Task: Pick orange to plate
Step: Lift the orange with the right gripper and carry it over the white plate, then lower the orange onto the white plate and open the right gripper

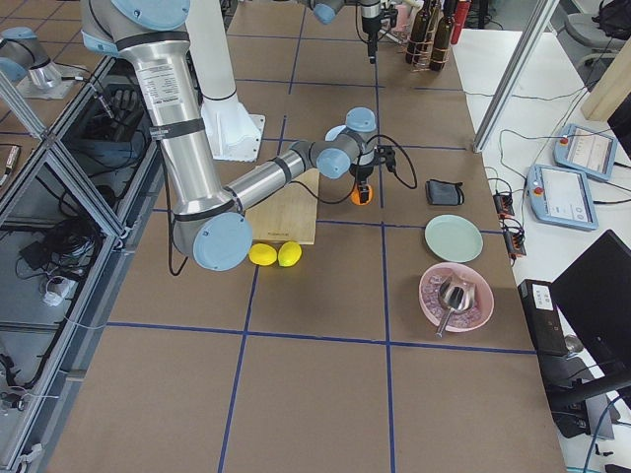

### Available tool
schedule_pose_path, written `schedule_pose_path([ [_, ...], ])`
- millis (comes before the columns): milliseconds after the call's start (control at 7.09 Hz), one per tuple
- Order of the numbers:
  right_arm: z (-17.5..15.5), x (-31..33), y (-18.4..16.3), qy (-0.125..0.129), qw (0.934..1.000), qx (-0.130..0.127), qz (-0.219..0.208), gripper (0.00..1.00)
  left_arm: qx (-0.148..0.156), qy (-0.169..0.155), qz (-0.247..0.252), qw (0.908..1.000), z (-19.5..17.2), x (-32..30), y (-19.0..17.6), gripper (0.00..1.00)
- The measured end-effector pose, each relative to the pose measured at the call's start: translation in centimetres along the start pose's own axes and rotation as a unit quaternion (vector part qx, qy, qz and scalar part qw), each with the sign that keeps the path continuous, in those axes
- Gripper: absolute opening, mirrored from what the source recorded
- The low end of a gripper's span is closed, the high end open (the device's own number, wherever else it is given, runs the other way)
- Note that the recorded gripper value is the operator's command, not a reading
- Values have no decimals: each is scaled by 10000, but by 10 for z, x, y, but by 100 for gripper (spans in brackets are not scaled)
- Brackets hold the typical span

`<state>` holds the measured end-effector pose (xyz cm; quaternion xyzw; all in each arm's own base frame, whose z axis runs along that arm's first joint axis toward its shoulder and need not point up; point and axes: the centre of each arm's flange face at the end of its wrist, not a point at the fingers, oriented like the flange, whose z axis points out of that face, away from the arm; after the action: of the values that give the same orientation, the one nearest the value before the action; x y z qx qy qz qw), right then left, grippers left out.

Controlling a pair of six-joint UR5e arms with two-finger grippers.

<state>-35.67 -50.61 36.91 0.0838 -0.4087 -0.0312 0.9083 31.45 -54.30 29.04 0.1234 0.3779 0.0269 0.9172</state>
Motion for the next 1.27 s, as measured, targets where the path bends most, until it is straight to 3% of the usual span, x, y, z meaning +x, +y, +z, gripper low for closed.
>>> schedule_pose_path([
  [423, -8, -117, -12, -266, 9992, -15, 307, 0, -118, -222, 583, 9980, 3, -51, 3, 100],
  [847, 36, -218, -10, -89, 9995, 20, 302, 0, -327, -244, 901, 9951, -1, -121, 11, 100],
  [1270, 63, -267, 4, 37, 9999, -30, 143, 0, -383, -237, 1041, 9935, -8, -158, 14, 100],
])
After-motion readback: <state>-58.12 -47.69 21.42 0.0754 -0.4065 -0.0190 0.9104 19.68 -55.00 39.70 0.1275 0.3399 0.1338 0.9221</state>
